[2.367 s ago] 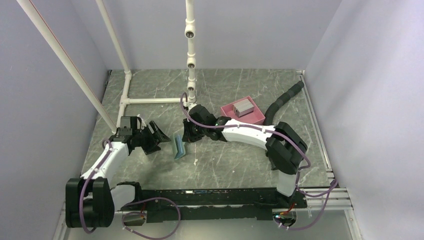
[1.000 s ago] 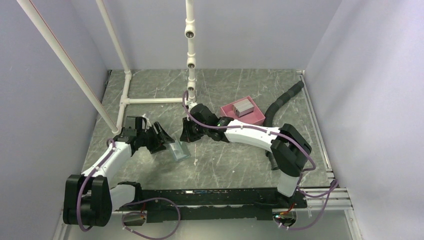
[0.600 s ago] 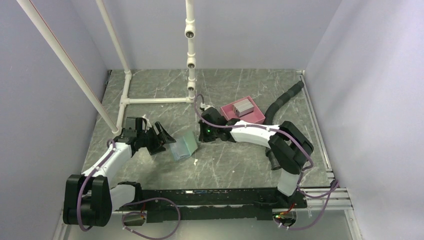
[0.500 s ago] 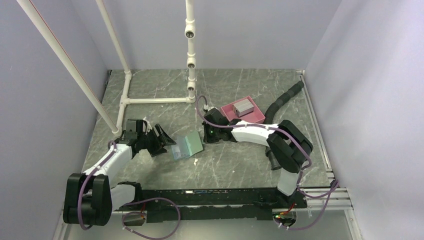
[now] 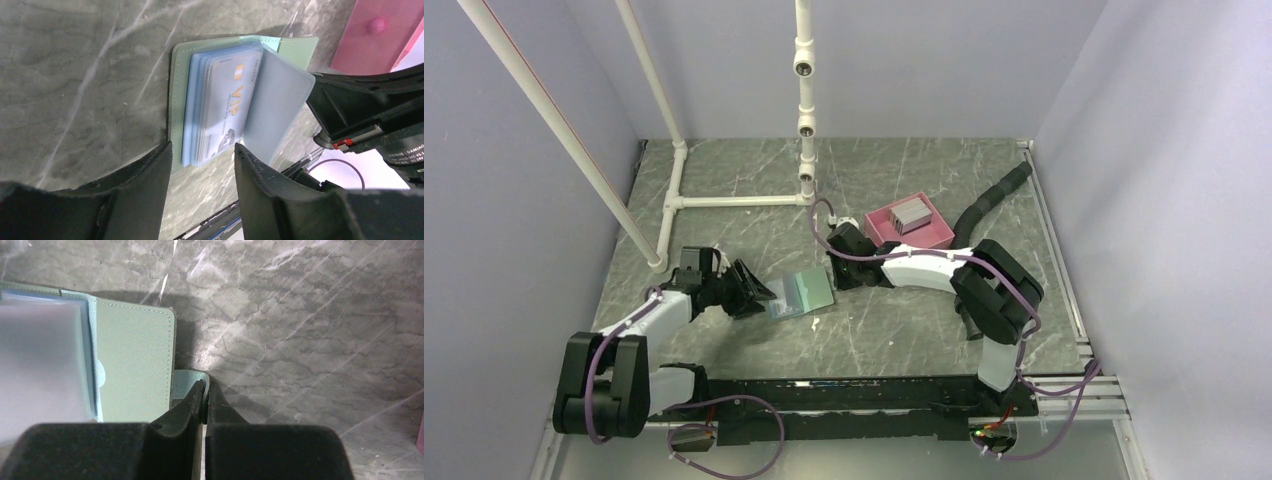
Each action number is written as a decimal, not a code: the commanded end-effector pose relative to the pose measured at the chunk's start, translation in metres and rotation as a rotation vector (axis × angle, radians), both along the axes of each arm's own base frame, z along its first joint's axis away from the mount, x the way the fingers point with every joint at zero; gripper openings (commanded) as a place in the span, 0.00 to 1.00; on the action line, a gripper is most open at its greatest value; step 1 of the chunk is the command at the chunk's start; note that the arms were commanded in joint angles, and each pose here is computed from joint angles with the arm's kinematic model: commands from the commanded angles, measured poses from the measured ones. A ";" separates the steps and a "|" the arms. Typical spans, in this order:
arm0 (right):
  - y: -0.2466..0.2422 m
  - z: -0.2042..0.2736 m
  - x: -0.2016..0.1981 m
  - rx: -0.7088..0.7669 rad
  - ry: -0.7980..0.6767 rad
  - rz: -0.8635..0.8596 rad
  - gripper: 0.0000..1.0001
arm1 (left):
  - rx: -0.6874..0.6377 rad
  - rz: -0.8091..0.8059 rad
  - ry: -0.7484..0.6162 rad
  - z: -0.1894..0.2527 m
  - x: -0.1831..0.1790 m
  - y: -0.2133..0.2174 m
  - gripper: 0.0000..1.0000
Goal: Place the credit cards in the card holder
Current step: Open the card holder at the center of the board.
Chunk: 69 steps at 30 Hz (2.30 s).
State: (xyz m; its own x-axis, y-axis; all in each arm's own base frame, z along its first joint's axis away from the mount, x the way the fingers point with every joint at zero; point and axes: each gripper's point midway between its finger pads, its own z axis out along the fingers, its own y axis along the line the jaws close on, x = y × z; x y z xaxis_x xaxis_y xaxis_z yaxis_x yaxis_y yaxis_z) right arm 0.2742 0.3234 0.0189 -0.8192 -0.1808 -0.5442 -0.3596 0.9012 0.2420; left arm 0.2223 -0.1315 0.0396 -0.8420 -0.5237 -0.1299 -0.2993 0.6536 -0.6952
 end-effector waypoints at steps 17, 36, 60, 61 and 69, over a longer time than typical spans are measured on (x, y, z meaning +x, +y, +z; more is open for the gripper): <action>0.027 0.087 -0.009 0.014 -0.109 0.142 0.55 | 0.033 -0.211 -0.165 0.035 0.039 -0.044 0.61; 0.034 0.117 -0.017 0.160 -0.100 0.082 0.75 | -0.099 -0.269 -0.228 0.052 0.041 -0.082 0.51; -0.013 0.000 0.002 0.029 -0.065 -0.097 0.00 | -0.052 -0.095 -0.125 0.041 0.024 -0.021 0.71; -0.013 -0.003 0.002 0.031 -0.062 -0.095 0.00 | -0.051 -0.083 -0.118 0.039 0.024 -0.018 0.71; -0.007 -0.012 0.004 0.063 -0.052 -0.061 0.00 | -0.129 -0.099 -0.030 0.007 0.023 -0.028 0.66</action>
